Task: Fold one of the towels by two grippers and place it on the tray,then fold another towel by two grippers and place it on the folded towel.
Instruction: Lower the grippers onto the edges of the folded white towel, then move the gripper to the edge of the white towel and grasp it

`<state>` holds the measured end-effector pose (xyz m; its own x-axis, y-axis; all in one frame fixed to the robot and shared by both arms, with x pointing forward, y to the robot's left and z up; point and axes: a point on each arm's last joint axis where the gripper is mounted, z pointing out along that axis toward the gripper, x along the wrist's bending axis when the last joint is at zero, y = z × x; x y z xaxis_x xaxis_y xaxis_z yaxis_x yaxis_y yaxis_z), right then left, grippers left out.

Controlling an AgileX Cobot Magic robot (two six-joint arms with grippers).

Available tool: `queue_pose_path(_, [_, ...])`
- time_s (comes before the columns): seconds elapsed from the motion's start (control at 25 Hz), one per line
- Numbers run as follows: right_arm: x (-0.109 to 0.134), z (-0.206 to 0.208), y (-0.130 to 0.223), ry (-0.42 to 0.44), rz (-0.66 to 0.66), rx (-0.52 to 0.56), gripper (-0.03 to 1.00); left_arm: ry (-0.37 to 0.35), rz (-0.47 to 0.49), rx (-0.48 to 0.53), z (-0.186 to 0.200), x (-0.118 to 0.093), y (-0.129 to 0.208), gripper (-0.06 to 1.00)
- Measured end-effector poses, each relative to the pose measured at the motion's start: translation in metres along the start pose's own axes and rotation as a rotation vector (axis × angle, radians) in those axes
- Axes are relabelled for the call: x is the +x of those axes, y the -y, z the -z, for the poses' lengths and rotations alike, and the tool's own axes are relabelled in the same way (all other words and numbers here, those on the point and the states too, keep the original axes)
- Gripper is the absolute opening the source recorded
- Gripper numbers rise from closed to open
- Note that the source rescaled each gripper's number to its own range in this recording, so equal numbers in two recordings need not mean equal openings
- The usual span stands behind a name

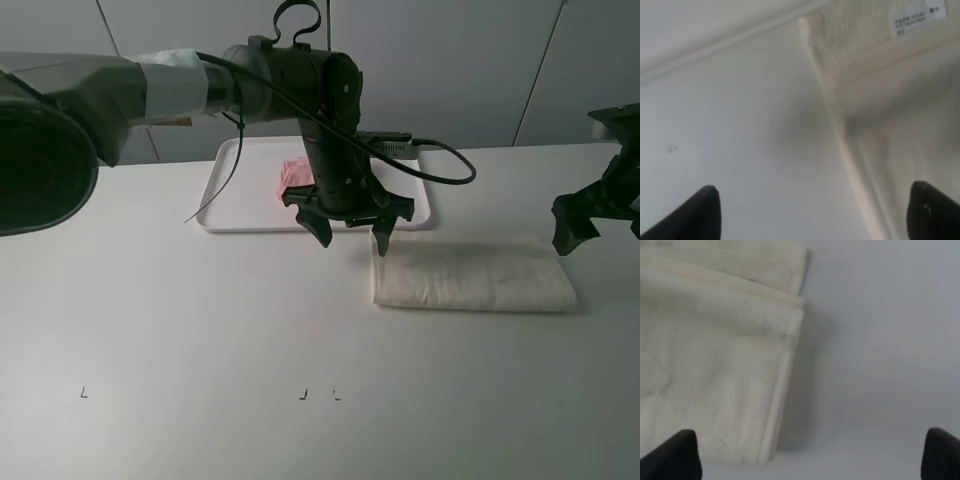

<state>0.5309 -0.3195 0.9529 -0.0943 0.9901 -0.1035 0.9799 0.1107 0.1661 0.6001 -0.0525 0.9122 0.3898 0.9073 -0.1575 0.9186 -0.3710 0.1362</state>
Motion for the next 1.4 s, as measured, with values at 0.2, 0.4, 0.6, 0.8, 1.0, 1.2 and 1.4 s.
queue_pose_path(0.2, [0.0,-0.003,0.0,-0.001,-0.001,0.007,0.95,-0.043,0.029,0.062,-0.018,0.003,-0.002,0.96])
queue_pose_path(0.4, [0.0,-0.005,-0.003,-0.001,-0.002,-0.02,0.95,-0.062,0.055,0.094,-0.032,0.006,0.0,0.96])
queue_pose_path(0.6, [-0.001,-0.013,-0.015,-0.005,-0.005,0.001,0.95,-0.077,0.053,0.086,-0.031,0.007,-0.001,0.96])
queue_pose_path(0.8, [-0.001,-0.026,-0.025,-0.015,-0.019,0.05,0.95,-0.081,0.06,0.074,-0.031,0.007,-0.002,0.95])
queue_pose_path(1.0, [-0.004,-0.034,-0.028,-0.023,-0.055,0.076,0.95,-0.068,0.065,0.071,-0.031,0.006,-0.002,0.95])
queue_pose_path(1.2, [-0.012,-0.035,-0.027,-0.023,-0.088,0.079,0.95,-0.03,0.029,0.002,-0.005,-0.001,-0.012,0.95])
queue_pose_path(1.4, [-0.013,-0.035,-0.027,-0.022,-0.092,0.079,0.95,-0.028,-0.006,-0.007,0.004,-0.003,-0.015,0.95])
